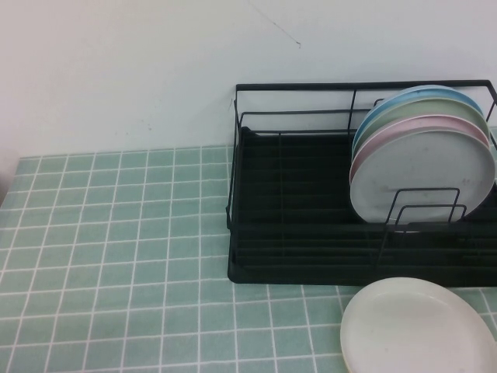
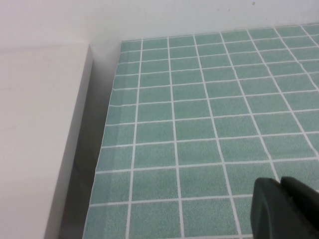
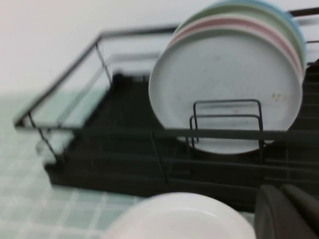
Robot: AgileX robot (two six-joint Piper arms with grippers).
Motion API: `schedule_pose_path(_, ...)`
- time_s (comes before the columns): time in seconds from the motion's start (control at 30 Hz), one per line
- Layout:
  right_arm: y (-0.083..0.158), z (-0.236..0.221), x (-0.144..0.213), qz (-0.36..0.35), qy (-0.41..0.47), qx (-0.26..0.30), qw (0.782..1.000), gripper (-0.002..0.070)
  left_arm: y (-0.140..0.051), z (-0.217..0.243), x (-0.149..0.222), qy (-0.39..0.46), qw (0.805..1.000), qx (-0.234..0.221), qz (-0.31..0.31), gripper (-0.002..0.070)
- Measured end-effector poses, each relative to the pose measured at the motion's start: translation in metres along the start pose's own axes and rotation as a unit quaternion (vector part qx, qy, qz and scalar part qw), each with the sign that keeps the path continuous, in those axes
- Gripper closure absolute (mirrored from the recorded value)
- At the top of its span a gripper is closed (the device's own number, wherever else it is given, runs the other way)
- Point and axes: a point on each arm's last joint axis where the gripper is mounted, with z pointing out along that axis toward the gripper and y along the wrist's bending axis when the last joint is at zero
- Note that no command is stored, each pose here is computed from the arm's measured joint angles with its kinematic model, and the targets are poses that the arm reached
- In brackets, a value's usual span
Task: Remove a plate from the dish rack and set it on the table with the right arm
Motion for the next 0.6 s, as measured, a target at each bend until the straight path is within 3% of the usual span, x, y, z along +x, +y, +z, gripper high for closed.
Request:
schedule_pose_path(0.13,0.002,0.020,-0.034,-0.100,0.058,-0.017,0.993,0.0678,0.000,0.000,0.000,0.000,1.000,0.000,0.000,0.0678)
schedule_pose_path(0.33,-0.003,0.063,-0.079,-0.230,0.108,-0.047,0.966,0.0672,0.000,0.000,0.000,0.000,1.000,0.000,0.000,0.0678)
schedule_pose_path(0.5,-0.012,0.103,-0.111,-0.292,0.123,-0.058,0.947,0.0590,0.000,0.000,0.000,0.000,1.000,0.000,0.000,0.0678)
schedule_pose_path(0.6,-0.016,0.129,-0.123,-0.321,0.134,-0.069,0.935,0.0505,0.000,0.000,0.000,0.000,1.000,0.000,0.000,0.0678)
